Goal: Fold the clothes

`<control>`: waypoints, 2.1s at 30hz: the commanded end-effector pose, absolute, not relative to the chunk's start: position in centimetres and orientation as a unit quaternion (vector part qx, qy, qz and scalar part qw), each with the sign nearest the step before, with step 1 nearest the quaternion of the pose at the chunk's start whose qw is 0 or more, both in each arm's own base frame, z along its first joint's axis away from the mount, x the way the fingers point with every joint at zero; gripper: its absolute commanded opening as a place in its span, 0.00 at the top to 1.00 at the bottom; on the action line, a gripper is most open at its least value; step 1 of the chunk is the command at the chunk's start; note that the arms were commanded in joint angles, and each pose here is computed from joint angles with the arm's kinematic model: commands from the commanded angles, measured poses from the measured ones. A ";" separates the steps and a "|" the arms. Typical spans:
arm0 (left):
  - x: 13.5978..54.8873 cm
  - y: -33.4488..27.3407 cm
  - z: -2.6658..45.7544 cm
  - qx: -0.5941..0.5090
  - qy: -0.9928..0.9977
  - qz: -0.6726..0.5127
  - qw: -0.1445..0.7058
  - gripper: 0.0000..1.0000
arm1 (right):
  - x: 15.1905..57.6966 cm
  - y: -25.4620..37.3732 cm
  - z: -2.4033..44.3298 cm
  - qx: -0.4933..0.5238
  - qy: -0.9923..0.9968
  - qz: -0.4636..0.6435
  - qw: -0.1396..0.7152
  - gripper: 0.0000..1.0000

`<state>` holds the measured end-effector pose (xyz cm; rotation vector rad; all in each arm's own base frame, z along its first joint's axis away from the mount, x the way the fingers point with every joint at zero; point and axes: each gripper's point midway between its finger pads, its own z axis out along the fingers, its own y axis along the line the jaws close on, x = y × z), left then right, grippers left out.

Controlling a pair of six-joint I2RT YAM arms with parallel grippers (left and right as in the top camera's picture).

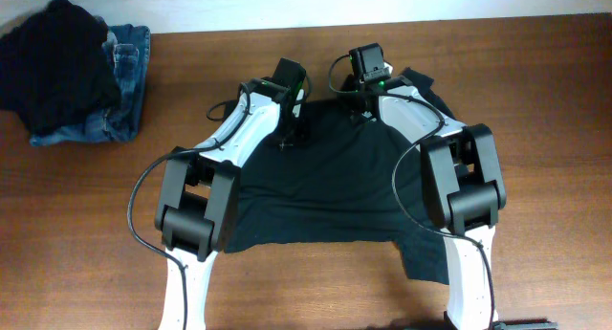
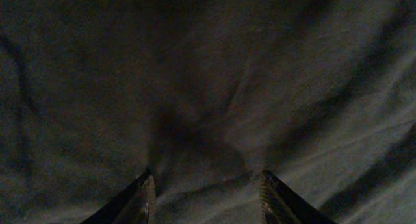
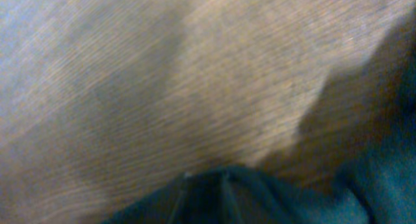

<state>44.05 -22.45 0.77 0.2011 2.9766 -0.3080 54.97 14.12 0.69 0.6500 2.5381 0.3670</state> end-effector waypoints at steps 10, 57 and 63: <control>42.6 -22.0 0.2 0.089 0.991 -0.094 0.041 0.49 | 57.2 12.1 2.5 0.177 0.938 0.163 0.251 0.03; 51.1 -18.0 4.6 0.090 0.972 0.009 0.218 0.98 | 54.8 5.6 4.2 0.104 0.971 0.121 0.176 0.82; 51.7 -16.0 4.3 0.026 0.976 0.002 0.215 0.99 | 54.2 2.9 3.3 0.176 0.968 0.062 0.165 0.86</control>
